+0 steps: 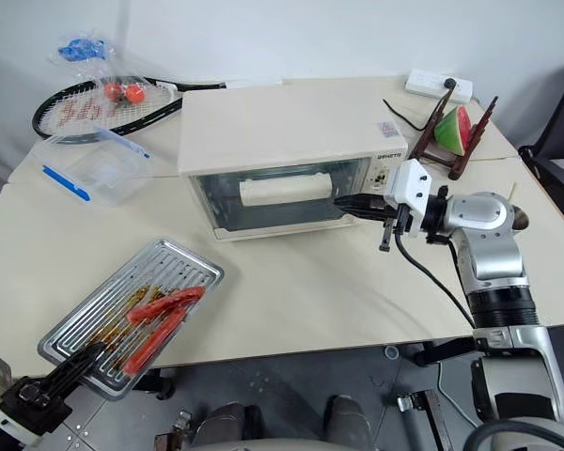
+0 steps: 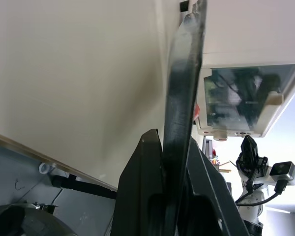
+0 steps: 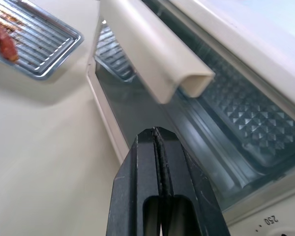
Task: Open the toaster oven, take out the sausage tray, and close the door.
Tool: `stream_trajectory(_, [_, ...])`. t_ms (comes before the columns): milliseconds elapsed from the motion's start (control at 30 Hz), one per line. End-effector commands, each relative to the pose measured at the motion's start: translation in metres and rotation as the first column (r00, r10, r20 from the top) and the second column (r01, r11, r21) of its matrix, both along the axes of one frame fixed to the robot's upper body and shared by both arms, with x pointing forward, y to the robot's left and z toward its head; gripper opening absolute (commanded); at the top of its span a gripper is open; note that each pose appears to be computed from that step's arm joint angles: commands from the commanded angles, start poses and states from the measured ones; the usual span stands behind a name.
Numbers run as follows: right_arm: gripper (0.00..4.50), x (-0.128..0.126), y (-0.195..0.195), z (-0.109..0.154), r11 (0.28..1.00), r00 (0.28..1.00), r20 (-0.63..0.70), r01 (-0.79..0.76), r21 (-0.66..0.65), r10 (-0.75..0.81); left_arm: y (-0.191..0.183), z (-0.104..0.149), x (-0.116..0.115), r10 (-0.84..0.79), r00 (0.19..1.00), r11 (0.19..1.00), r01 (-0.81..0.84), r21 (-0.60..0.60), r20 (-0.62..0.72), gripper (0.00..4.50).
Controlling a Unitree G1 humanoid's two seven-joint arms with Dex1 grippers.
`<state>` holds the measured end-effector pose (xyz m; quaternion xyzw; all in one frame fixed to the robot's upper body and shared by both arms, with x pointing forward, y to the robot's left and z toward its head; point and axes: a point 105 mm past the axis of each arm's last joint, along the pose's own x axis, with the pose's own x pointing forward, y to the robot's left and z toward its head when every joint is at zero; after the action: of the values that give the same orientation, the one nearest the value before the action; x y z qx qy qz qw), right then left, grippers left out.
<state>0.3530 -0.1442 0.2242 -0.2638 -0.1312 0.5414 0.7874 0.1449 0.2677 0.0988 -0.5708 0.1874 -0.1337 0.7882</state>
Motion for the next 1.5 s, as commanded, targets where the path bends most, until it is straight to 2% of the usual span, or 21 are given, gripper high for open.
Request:
stream_trajectory(33, [0.05,0.003,0.003,0.022,1.0,0.997,0.077,-0.005,0.025,0.003,-0.002,0.008,0.003,-0.051,0.998,0.998,0.052,-0.022,0.028,0.0])
stream_trajectory(333, [0.05,-0.005,0.006,0.035,0.999,0.995,0.093,-0.024,0.024,0.022,-0.019,0.01,0.014,-0.25,0.968,0.968,0.25,-0.027,0.001,0.0])
stream_trajectory(567, [0.05,-0.019,-0.002,0.035,1.0,0.997,0.075,0.015,-0.026,-0.013,-0.042,0.014,0.036,-0.468,0.883,0.884,0.468,-0.012,-0.03,0.0])
stream_trajectory(733, [0.05,-0.04,-0.01,0.019,0.996,1.0,-0.004,0.012,-0.087,-0.012,-0.055,0.017,0.054,-0.562,0.826,0.827,0.561,-0.019,-0.04,0.0])
stream_trajectory(900, [0.05,-0.052,-0.017,0.009,0.994,0.997,-0.047,0.064,-0.089,-0.068,-0.07,0.02,0.068,-0.642,0.766,0.766,0.641,-0.035,-0.037,0.0])
stream_trajectory(1133, [0.05,-0.082,-0.038,-0.017,0.981,0.975,-0.159,0.134,-0.142,-0.157,-0.102,0.022,0.104,-0.743,0.668,0.669,0.742,-0.033,-0.038,0.0])
stream_trajectory(1500, [0.05,-0.094,-0.048,-0.022,0.967,0.96,-0.172,0.195,-0.164,-0.223,-0.145,0.015,0.142,-0.818,0.568,0.567,0.823,0.044,-0.086,0.0])
